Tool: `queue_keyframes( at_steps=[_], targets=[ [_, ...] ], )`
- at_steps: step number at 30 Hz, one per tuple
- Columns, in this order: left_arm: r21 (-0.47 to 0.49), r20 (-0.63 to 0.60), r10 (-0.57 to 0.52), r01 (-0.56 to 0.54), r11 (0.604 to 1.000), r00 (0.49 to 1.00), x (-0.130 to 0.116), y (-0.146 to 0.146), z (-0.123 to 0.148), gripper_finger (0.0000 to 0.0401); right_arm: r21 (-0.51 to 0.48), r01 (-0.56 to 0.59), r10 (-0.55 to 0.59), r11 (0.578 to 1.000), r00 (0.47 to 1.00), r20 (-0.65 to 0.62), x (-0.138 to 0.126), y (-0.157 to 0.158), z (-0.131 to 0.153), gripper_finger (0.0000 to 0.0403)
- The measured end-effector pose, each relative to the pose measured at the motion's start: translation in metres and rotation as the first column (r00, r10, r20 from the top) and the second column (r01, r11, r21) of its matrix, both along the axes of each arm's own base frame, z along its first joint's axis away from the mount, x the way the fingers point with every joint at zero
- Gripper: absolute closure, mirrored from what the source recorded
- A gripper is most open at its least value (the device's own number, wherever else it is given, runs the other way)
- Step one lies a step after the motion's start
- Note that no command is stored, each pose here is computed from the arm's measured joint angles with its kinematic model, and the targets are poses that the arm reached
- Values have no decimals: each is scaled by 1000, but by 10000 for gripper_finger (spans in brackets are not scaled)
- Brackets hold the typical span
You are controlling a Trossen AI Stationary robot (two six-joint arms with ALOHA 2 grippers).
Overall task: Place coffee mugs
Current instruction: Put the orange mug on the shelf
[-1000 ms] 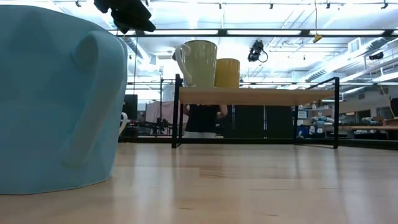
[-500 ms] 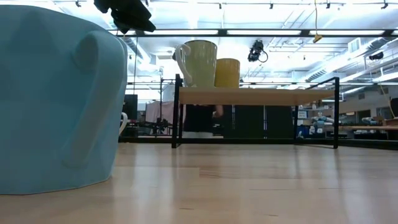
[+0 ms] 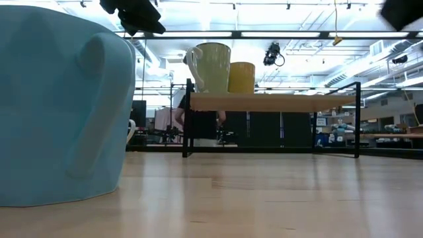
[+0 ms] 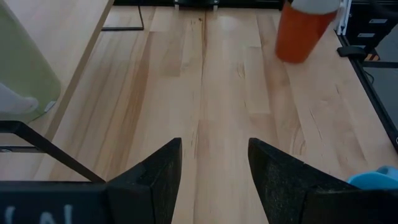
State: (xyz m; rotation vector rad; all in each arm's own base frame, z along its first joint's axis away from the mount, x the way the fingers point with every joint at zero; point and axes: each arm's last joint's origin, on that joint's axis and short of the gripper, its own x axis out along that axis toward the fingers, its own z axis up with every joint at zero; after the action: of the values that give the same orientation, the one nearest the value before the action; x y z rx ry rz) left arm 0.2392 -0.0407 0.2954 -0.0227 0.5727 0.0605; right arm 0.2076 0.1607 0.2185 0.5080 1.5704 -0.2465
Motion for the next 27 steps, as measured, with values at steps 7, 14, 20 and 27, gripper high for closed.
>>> queue_keyframes(
  at_steps=[7,14,20,27],
  targets=[
    [0,0,0,0,1000,1000,0,0,0,209,-54,366,-353,929,921,165,33,-36,1,367],
    [0,0,-1,1,1000,1000,0,0,0,209,-42,574,-550,818,801,237,54,-72,1,363],
    [0,0,-1,1,1000,1000,0,0,0,209,-17,634,-610,773,750,254,63,-92,1,363],
    [1,0,-1,1,1000,1000,0,0,0,209,14,691,-670,723,696,258,69,-106,2,359]
  ],
)
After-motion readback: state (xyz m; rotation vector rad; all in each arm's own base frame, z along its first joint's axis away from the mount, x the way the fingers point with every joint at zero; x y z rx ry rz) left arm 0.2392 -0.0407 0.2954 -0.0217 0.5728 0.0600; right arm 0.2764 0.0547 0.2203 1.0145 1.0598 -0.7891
